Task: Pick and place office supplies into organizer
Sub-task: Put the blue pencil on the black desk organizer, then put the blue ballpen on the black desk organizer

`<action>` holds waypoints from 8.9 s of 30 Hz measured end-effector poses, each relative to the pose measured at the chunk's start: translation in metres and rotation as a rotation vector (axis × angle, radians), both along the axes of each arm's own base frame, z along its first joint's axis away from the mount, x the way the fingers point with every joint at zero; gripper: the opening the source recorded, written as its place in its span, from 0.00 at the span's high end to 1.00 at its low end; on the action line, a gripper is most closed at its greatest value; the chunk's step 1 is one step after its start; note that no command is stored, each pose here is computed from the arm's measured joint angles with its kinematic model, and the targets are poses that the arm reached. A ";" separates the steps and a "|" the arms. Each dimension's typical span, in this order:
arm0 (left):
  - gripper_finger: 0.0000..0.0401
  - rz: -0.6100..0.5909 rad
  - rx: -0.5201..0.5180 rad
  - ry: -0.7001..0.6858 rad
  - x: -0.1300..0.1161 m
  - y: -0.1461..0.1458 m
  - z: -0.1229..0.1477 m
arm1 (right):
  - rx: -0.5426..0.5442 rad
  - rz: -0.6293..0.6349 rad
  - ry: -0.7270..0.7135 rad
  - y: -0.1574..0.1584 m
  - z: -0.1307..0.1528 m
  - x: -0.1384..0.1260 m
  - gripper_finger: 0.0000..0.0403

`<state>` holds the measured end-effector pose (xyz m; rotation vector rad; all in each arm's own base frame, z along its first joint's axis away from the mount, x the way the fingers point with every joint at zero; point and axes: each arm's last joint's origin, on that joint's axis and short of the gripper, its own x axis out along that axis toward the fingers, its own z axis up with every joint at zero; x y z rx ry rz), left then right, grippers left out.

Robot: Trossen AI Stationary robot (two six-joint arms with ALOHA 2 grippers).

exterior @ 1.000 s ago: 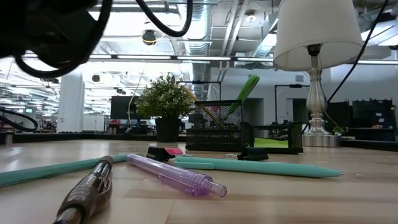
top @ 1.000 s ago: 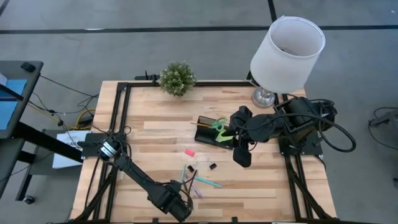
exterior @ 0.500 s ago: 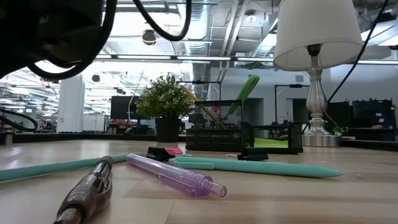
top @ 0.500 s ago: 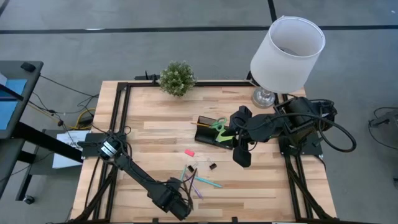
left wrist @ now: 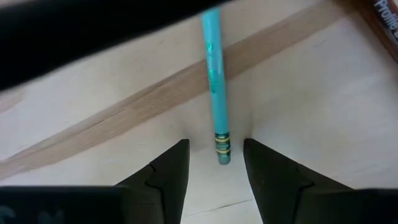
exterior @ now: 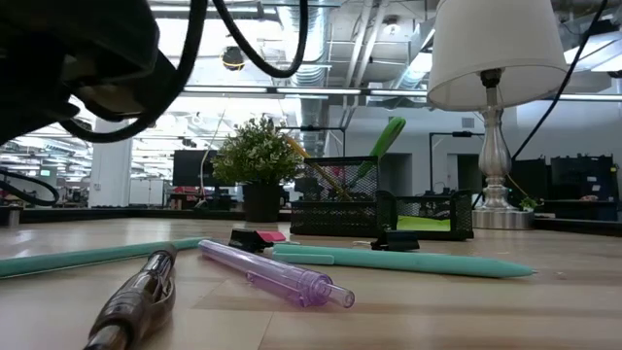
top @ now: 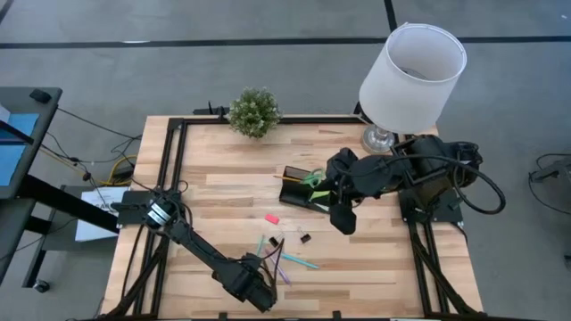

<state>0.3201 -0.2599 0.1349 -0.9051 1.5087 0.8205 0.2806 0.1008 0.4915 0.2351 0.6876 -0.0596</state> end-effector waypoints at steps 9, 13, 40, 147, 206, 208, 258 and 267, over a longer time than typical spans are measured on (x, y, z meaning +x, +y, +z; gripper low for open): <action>0.63 0.015 -0.007 0.003 -0.002 -0.005 -0.002 | -0.087 0.035 0.079 -0.007 -0.006 -0.003 0.69; 0.70 -0.002 0.024 -0.029 -0.004 -0.009 -0.003 | -0.107 0.027 0.120 -0.014 -0.009 -0.003 0.69; 1.00 -0.082 0.104 -0.084 -0.013 -0.025 0.010 | -0.551 0.519 0.547 -0.010 -0.171 0.043 0.77; 0.81 -0.340 0.322 -0.070 -0.032 -0.027 0.022 | -0.264 0.742 0.153 0.021 -0.379 0.163 0.96; 0.71 -0.552 0.716 -0.095 -0.025 0.027 0.097 | -1.391 0.867 1.069 -0.091 -0.209 0.041 0.96; 0.71 -0.549 0.717 -0.096 -0.024 0.028 0.097 | -1.409 0.858 1.077 -0.091 -0.216 0.051 0.95; 0.77 -0.668 0.917 -0.188 -0.019 0.124 0.188 | -0.272 -0.103 0.113 -0.027 -0.073 -0.036 0.69; 0.76 -0.406 0.829 -0.309 -0.048 0.201 0.248 | -0.235 -0.008 0.246 0.031 -0.099 -0.066 0.66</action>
